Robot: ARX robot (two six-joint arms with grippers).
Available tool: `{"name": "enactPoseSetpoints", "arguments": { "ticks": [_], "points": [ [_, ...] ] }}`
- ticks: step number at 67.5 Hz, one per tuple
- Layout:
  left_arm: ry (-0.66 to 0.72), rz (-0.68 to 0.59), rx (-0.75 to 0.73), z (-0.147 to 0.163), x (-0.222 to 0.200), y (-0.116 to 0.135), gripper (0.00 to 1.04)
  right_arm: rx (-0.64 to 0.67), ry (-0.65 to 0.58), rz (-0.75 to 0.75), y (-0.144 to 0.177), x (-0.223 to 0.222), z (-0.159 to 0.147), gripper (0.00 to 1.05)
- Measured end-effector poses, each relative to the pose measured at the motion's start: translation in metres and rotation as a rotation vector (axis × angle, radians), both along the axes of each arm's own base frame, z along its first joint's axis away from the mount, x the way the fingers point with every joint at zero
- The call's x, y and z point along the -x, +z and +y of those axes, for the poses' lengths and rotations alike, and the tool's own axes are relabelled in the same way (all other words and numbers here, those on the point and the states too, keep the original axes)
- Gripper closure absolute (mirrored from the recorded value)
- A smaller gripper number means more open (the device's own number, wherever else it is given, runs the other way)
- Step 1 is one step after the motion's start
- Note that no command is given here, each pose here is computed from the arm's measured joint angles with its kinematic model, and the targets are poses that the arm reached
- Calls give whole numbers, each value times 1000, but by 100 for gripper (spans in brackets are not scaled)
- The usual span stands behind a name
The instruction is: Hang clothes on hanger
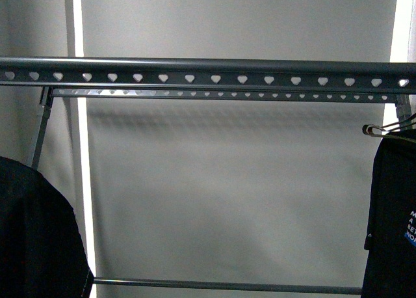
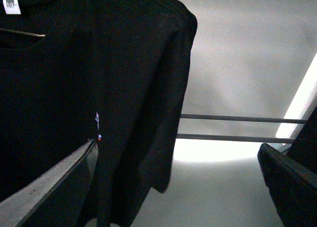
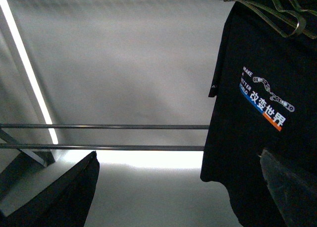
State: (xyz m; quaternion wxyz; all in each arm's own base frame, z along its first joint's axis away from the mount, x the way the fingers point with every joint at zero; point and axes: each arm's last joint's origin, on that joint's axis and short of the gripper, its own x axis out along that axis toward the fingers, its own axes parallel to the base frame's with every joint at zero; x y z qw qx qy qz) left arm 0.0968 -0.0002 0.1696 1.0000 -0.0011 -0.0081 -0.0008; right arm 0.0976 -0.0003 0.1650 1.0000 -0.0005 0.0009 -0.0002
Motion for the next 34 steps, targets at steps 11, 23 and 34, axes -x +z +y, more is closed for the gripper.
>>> {"name": "enactPoseSetpoints", "arguments": {
  "ticks": [11, 23, 34],
  "points": [
    [0, 0, 0, 0, 0, 0, 7, 0, 0, 0, 0, 0, 0, 7],
    [-110, -36, -20, 0, -3, 5, 7, 0, 0, 0, 0, 0, 0, 7],
    [60, 26, 195, 13, -33, 45, 7, 0, -2, 0, 0, 0, 0, 7]
  ]
}}
